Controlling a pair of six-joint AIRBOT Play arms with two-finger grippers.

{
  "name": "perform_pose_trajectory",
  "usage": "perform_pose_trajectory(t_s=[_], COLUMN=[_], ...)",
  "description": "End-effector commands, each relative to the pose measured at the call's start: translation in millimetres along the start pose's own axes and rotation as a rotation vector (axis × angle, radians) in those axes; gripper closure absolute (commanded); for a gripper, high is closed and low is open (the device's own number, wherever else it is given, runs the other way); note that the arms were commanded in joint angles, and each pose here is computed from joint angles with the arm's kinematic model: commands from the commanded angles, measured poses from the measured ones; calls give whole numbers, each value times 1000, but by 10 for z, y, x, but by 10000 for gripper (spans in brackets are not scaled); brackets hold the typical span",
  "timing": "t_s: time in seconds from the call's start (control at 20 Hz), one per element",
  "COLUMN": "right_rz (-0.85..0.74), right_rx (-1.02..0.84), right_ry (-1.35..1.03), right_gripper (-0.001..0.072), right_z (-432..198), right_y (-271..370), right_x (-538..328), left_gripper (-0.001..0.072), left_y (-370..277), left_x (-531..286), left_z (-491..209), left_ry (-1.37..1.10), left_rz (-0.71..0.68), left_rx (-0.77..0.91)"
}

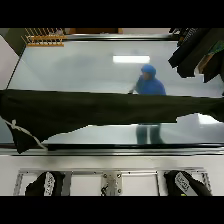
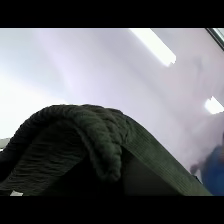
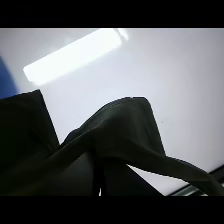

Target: Fold the clothes and pants, and hang the long-sleeved shirts on hangers.

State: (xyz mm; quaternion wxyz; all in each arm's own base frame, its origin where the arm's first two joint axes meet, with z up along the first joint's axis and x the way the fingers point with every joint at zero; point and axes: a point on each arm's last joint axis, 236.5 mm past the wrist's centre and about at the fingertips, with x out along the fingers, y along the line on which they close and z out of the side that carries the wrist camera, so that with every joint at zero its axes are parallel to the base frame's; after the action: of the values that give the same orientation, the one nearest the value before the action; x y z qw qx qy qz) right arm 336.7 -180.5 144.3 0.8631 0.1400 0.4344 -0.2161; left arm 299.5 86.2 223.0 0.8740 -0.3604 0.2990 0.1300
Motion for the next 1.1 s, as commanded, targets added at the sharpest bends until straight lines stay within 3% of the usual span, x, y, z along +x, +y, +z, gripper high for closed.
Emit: perform_pose_trajectory(t_s=[0.0, 0.2, 0.4, 0.45, 0.5, 0.55, 0.8, 0.9, 1.05], right_rz=[14, 73, 193, 233, 283, 322, 391, 343, 266], right_rx=[-23, 3, 128, 152, 154, 159, 219, 164, -26], right_ry=[63, 31, -188, -258, -342, -406, -420, -347, -225], right_gripper=[687, 687, 685, 652, 409, 245, 224, 224, 224], right_z=[262, 836, 1532, 1693, 1865, 1986, 2076, 1953, 1639], right_y=[217, 786, 1523, 1690, 1867, 2000, 2071, 1882, 1603], right_x=[621, 1219, 1685, 1723, 1714, 1667, 1420, 1287, 1017], left_gripper=[694, 693, 693, 663, 235, 3, 13, 14, 14], left_y=[95, -8, -193, -270, -371, -452, -559, -276, 482], left_x=[926, 2086, 3027, 3158, 3250, 3307, 3122, 2937, 2638], left_z=[345, 609, 911, 1006, 1123, 1219, 1492, 1431, 1075], left_ry=[-2, 46, 29, 5, -31, -61, -91, -23, 149], left_rz=[-5, -19, -60, -77, -97, -116, -136, -76, 120], left_rx=[-29, 0, 17, 27, 39, 39, 63, 55, 60])
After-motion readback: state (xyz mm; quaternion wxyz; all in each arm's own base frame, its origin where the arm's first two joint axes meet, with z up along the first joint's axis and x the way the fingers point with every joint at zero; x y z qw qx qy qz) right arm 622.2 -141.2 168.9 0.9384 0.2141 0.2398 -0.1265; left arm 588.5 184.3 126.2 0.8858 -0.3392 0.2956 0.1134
